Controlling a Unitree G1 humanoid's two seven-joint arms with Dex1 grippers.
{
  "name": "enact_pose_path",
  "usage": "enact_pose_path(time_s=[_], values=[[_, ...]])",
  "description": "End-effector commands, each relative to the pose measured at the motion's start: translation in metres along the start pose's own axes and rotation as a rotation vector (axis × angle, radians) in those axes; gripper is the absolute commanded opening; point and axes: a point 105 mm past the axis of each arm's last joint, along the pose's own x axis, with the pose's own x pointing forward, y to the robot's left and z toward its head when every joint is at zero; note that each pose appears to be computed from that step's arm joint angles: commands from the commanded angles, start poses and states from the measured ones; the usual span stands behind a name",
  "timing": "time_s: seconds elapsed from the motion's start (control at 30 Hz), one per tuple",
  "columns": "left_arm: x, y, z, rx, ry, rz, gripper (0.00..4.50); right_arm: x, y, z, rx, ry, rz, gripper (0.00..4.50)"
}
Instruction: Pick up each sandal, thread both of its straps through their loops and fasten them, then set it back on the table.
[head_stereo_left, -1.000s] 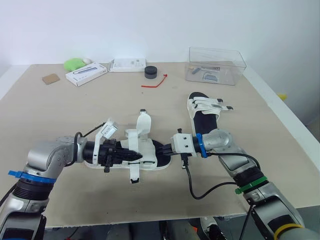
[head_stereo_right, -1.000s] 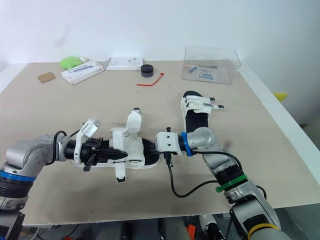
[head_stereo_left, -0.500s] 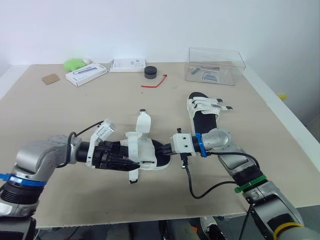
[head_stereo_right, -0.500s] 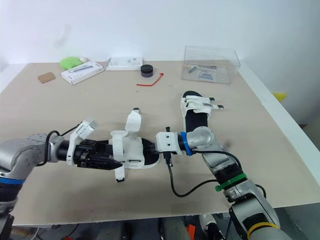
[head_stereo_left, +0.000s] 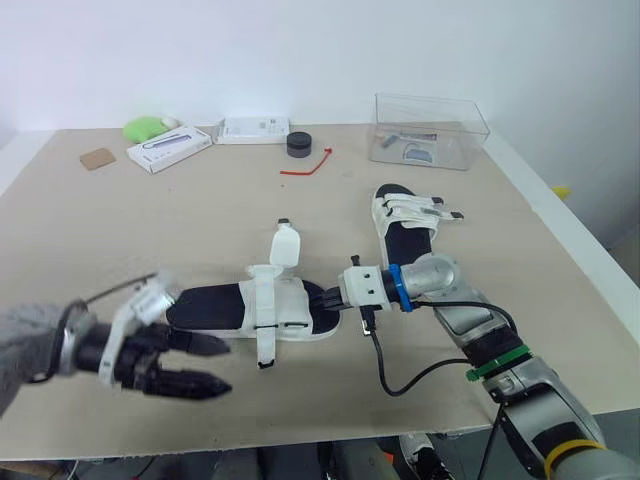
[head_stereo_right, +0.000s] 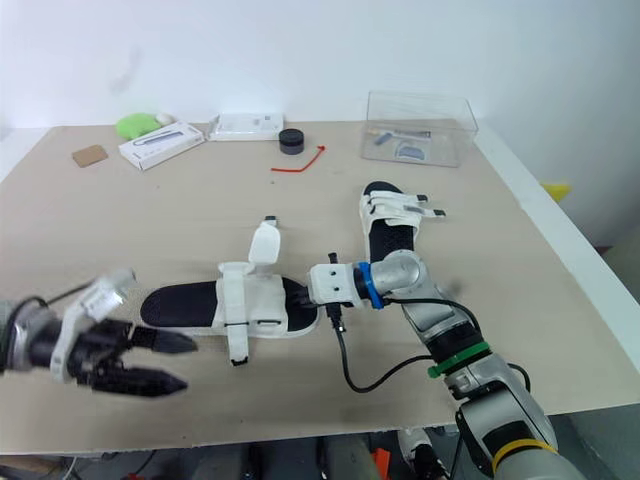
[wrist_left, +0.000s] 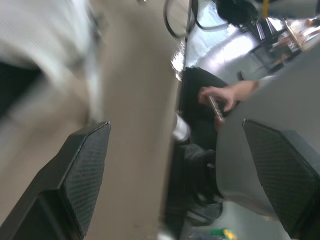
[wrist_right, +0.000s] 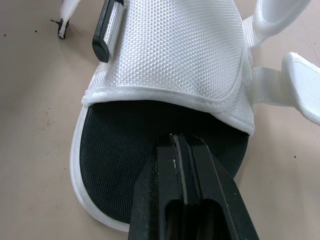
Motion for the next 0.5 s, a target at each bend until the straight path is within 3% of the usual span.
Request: enact_pose_path(time_s=[0.03,0.23,0.5], values=[[0.014,0.012,-0.001,0.069,-0.087,0.120,4.35,0.004,0.012,-0.020,0.050,0.076,0.047,0.00],[0.031,0.030,-0.004,0.103,-0.147,0.211,4.35,0.003,0.011,-0.021,0.046,0.079,0.053,0.00],[0.050,0.038,0.003,0.136,-0.188,0.188,4.35,0.003,0.011,-0.021,0.042,0.079,0.051,0.00]])
